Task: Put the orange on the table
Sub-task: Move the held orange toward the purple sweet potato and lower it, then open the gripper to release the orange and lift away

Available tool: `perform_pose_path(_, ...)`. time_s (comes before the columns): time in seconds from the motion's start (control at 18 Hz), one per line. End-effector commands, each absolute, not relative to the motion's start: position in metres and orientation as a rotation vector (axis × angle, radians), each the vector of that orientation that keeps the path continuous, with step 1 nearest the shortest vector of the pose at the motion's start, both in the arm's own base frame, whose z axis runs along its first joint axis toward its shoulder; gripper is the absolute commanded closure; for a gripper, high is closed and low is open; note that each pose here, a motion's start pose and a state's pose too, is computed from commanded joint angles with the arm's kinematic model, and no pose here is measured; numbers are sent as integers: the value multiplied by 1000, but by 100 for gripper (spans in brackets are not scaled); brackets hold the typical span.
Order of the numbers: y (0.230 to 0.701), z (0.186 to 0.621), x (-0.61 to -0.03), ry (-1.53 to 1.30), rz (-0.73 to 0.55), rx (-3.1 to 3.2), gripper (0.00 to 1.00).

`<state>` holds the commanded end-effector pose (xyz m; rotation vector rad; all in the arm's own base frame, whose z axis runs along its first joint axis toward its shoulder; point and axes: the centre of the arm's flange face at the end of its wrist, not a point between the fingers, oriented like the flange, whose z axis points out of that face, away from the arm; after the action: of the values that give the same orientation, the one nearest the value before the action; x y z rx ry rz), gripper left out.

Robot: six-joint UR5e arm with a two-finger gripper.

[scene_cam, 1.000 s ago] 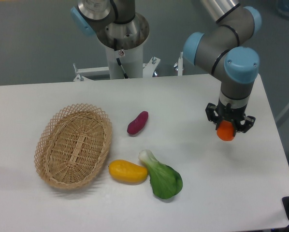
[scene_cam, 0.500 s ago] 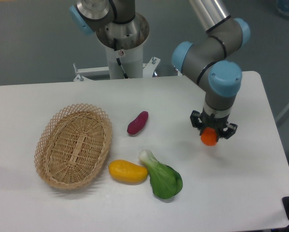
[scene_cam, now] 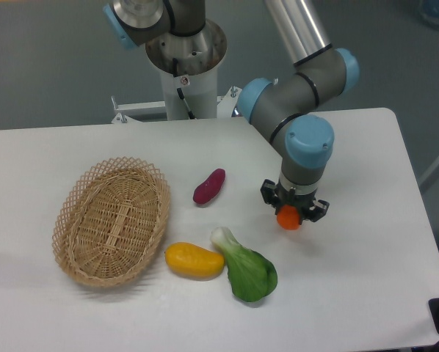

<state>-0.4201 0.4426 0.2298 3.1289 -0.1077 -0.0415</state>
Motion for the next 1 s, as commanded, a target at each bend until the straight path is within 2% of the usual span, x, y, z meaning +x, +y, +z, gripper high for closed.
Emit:
perform_pose_path(0.06,443,230,-420,-108,-40,3130,28)
perform_pose_path(0.11,443,230,-419,-108,-43,3128,0)
perform_pose_path(0.17,441,244,-420,-103,-63,3144,0)
perform_pose_path(0.44,438,257,-425,-96,-92,3158,0)
perform_pose_path(0.61,407,276,-451,-9,-126,3170,0)
perform_pose_path(0.72,387,285,-469,-60,-151,3170,0)
perform_pose_path(1.0,374,302,-500,-24,-209,3188,0)
